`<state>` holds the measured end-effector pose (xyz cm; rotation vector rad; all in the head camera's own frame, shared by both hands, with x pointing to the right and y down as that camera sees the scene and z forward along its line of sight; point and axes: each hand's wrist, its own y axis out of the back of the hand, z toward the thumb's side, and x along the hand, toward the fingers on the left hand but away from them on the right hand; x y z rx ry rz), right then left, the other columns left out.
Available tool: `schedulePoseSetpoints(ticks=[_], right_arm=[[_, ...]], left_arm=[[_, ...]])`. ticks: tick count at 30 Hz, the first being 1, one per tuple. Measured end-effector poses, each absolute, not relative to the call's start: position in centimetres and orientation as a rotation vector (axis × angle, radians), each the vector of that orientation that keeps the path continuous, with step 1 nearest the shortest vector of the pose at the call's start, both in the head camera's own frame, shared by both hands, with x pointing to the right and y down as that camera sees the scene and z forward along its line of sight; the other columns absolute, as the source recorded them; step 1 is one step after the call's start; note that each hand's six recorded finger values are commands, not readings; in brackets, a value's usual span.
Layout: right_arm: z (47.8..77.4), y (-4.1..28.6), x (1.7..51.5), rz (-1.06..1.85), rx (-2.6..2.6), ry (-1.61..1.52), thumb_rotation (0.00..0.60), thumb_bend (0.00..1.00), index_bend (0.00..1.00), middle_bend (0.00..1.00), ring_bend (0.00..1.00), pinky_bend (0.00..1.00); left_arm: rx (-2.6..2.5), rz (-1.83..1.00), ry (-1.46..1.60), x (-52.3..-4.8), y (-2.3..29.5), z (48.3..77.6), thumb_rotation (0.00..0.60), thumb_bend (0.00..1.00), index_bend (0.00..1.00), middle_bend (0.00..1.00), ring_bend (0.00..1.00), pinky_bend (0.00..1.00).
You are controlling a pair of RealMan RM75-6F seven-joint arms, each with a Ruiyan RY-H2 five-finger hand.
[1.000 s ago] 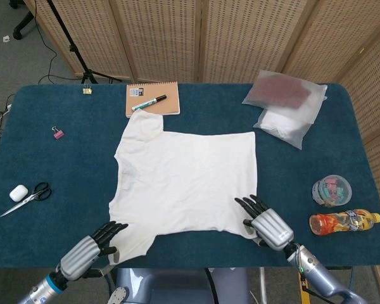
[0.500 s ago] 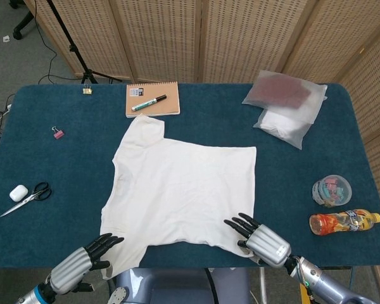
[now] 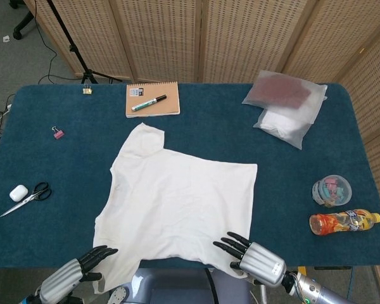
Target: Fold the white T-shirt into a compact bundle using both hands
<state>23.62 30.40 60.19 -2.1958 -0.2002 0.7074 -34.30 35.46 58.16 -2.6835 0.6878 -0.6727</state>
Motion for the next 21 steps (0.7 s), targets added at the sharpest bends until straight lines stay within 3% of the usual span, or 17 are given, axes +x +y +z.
schedulePoseSetpoints(ticks=[10, 21], right_arm=[[59.7, 30.9, 23.6, 0.695, -2.193, -0.195, 0.600, 0.47, 0.70, 0.01, 0.00, 0.00], [61.5, 26.5, 24.7, 0.854, -2.185, -0.376, 0.600, 0.47, 0.70, 0.01, 0.00, 0.00]], left_arm=[[-2.736, -0.667, 0.686, -34.1, 36.0, 57.4, 0.600, 0.51, 0.70, 0.00, 0.00, 0.00], [-2.595, -0.744, 0.948, -33.5, 29.9, 58.7, 0.600, 0.52, 0.70, 0.00, 0.00, 0.00]])
